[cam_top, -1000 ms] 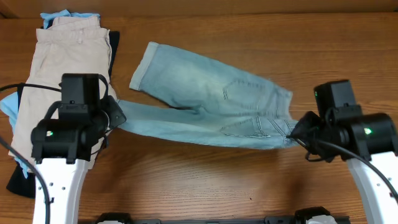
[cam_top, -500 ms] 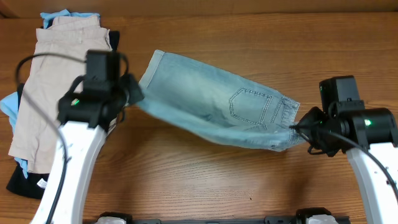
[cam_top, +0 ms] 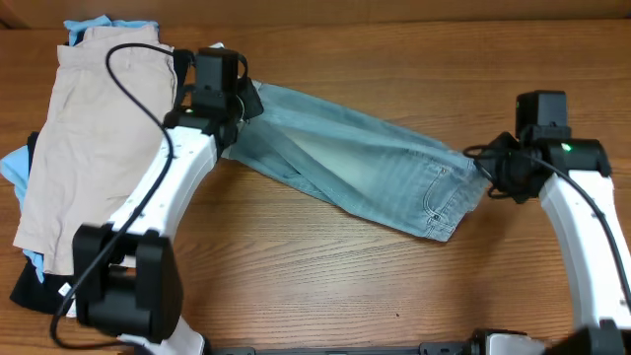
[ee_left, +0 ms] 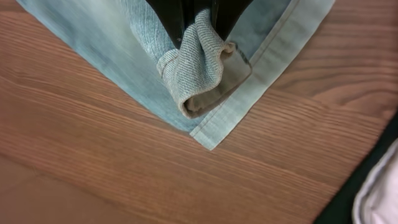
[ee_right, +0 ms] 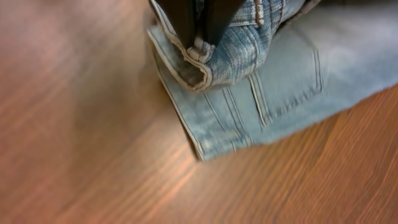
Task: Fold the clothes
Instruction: 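Lift the near edge with both grippers and fold it away over the far half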
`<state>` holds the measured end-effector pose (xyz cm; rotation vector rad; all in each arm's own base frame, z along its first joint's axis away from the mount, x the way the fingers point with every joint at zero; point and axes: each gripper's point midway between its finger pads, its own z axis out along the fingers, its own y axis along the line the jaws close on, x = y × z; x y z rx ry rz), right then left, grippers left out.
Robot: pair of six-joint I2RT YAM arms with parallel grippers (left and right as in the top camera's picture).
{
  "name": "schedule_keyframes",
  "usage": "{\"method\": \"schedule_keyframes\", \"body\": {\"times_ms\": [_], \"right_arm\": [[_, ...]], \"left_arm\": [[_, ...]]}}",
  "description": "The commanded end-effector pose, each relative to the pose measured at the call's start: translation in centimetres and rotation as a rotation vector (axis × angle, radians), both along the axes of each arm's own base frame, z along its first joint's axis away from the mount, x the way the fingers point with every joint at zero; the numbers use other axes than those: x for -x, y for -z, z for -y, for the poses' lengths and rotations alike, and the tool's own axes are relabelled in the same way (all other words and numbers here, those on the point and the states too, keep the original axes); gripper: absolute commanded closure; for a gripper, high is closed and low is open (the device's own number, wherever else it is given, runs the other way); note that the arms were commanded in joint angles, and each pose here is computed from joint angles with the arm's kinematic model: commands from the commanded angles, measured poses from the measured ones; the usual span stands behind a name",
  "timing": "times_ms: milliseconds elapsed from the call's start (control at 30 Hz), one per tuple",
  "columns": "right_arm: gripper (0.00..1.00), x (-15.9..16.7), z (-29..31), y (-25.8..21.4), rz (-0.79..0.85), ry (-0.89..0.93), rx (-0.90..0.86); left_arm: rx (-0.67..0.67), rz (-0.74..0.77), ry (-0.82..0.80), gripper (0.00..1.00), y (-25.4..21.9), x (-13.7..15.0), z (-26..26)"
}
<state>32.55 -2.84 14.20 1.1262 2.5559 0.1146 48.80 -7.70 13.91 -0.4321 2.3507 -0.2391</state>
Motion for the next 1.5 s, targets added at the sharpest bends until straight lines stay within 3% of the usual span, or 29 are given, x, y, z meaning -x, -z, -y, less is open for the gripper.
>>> {"method": "schedule_keyframes", "body": {"times_ms": [0, 67, 100, 133, 200, 233, 267, 300, 400, 567, 767, 967, 1233, 1467], "right_arm": [[0.96, -1.5, 1.2, 2.1, -0.022, -0.001, 0.048], [0.93, -3.1, 1.4, 3.4, -0.012, -0.004, 0.051], [0.91, -3.8, 1.4, 3.9, -0.001, -0.006, 0.053], [0.83, -4.6, 1.5, 4.3, 0.014, -0.006, 0.054], [0.66, -6.5, 1.6, 5.2, 0.053, -0.010, 0.058], [0.45, -7.2, 1.6, 5.5, 0.070, -0.018, 0.063], [0.12, -8.2, 1.7, 5.7, 0.096, -0.031, 0.071], [0.00, -8.4, 1.7, 5.6, 0.105, -0.032, 0.069], [0.00, -8.2, 1.5, 4.6, 0.100, -0.039, 0.062], [0.00, -7.1, 0.3, 2.1, 0.075, -0.085, 0.005], [0.00, -6.2, -2.7, 1.5, 0.061, -0.234, -0.103], [0.00, -6.0, -2.8, 1.6, 0.055, -0.245, -0.096], [0.00, -5.9, -2.5, 1.7, 0.048, -0.243, -0.082], [0.00, -5.9, -2.5, 1.7, 0.049, -0.243, -0.082]], "left_arm": [[-0.026, 0.000, 0.006, 0.96, 1.2, -1.1, 0.3], [-0.026, -0.003, 0.009, 0.95, 1.8, -1.3, 0.5], [-0.026, -0.002, 0.009, 0.87, 2.1, -1.5, 0.6], [-0.024, 0.006, 0.009, 0.73, 2.1, -1.7, 0.6], [-0.024, 0.029, 0.006, 0.25, 1.9, -2.2, 0.7], [-0.028, 0.045, 0.001, 0.01, 1.7, -2.5, 0.6], [-0.042, 0.076, 0.019, 0.00, 0.8, -3.0, 0.6], [-0.063, 0.086, 0.040, 0.00, 0.2, -3.2, 0.6], [-0.106, 0.056, 0.082, 0.00, -1.4, -2.6, 0.6], [-0.197, -0.110, 0.181, 0.00, -2.9, 0.7, 0.1], [-0.284, -0.269, 0.292, 0.03, 0.6, 3.4, -0.5], [-0.315, -0.299, 0.321, 0.18, 5.8, 1.7, -0.3], [-0.322, -0.297, 0.339, 0.20, 12.7, -1.1, 0.4], [-0.320, -0.300, 0.341, 0.22, 13.7, -1.4, 0.5]]}}
